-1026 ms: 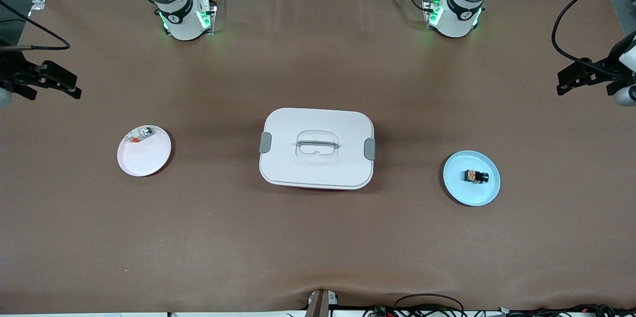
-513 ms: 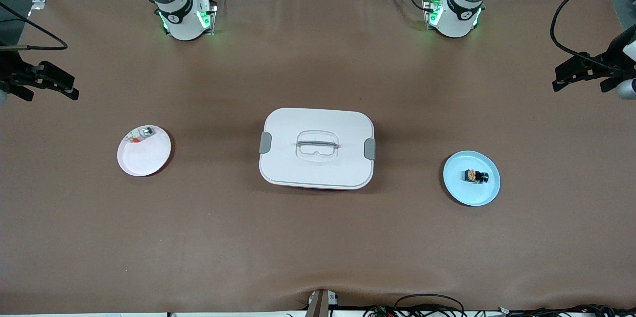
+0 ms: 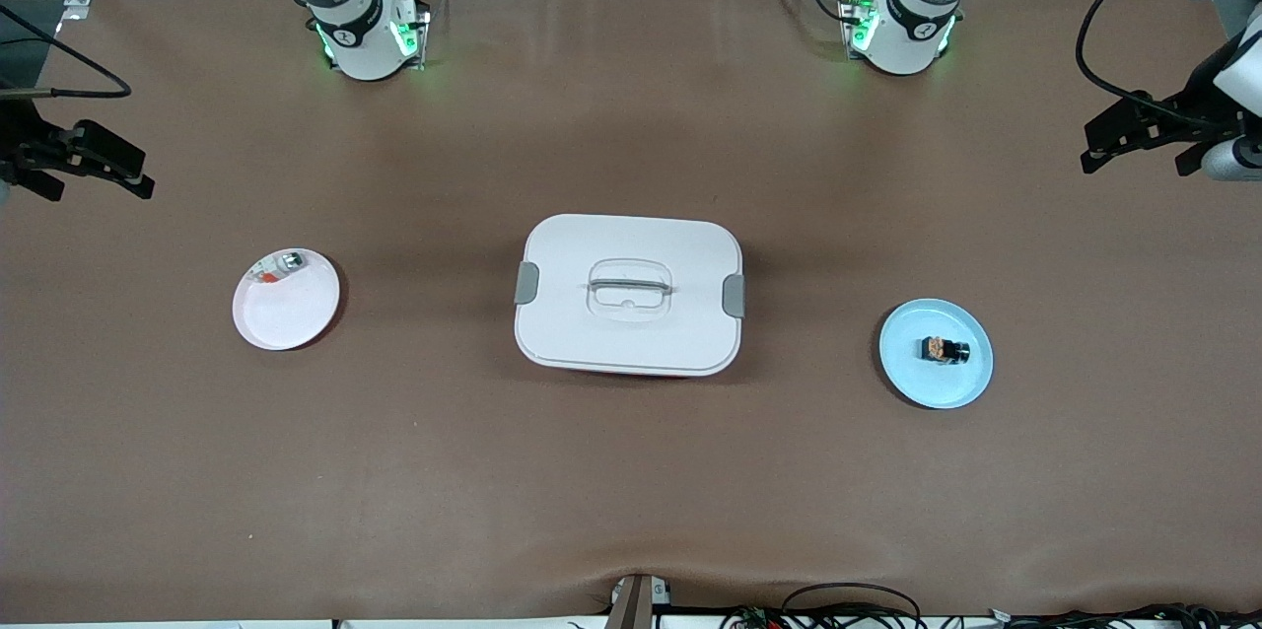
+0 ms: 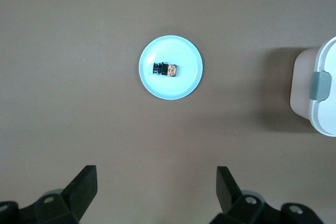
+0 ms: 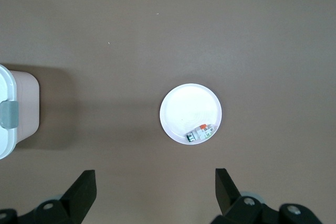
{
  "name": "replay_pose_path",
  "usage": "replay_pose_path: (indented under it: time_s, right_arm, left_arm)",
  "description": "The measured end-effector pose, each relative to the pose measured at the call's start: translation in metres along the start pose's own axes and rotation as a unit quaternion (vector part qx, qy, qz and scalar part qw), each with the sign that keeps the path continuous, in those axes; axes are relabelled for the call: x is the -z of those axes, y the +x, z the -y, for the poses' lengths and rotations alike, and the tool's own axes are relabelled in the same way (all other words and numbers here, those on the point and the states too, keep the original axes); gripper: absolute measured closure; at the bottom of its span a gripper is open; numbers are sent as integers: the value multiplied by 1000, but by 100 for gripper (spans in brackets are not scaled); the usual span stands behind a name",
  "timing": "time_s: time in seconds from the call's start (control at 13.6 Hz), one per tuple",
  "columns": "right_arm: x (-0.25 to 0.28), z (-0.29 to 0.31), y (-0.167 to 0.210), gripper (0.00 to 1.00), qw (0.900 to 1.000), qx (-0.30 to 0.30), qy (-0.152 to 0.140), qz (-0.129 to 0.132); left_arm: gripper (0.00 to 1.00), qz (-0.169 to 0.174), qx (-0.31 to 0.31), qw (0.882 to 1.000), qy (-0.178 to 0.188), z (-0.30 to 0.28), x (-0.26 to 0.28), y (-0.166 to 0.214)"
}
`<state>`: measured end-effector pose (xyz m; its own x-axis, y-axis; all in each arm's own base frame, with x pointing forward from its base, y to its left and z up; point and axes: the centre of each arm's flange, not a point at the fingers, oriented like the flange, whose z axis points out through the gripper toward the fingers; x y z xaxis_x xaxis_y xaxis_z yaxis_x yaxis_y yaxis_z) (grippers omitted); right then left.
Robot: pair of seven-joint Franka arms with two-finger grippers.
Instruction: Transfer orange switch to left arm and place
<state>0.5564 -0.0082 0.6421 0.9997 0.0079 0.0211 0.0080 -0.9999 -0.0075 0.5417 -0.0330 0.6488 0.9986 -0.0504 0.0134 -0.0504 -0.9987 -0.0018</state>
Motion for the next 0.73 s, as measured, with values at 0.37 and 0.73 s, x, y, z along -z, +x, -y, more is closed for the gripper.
replay_pose_path:
  time_s: [0.37,0.73]
  right_arm:
    - [-1,0,0,0,1000,0,0,0]
    - [-3,0,2,0,1000,0,0,2]
  left_arm:
    - [0,5,-8,1000,0,-14,-4,-2]
    - [0,4,-5,1000,1,-26,-2,-11]
